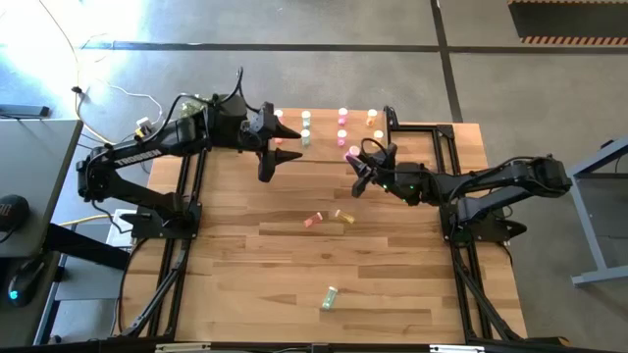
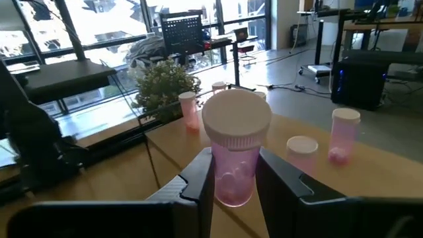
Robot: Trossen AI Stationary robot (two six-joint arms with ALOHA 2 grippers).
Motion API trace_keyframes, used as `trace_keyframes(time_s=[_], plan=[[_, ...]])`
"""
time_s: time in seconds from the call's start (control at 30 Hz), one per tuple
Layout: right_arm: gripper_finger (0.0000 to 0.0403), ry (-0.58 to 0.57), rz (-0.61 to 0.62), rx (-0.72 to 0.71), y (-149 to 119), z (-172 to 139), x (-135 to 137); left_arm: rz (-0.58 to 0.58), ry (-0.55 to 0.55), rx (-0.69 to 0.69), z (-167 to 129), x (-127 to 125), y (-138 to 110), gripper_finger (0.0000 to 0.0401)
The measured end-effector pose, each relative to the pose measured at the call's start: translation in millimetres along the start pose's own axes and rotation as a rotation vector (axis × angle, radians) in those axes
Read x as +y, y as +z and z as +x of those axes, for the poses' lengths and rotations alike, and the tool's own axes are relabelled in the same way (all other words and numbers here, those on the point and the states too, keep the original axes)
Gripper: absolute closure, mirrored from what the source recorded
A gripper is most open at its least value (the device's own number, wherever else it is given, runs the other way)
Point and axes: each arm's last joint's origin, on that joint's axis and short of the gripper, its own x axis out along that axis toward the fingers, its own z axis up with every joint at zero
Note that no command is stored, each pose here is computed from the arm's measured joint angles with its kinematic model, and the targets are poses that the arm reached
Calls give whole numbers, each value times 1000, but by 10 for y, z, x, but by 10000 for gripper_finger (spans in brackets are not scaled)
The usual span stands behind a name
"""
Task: Pick and place medicine bottles onto shelf by color
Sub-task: Put the purple pill bottle on the shelf aligned with the other purple pill bottles
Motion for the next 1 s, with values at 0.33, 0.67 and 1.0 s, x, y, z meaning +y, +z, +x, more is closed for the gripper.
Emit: trace_keyframes(time_s=[0.33, 0.67, 1.0], plan=[[320, -47, -75, 101, -128, 297, -16, -47, 11, -65, 11, 15, -399, 158], [320, -84, -92, 152, -316, 483, -72, -57, 40, -63, -7, 87, -432, 158], [320, -76, -76, 189, -214, 586, -127, -40, 41, -61, -7, 87, -433, 158]])
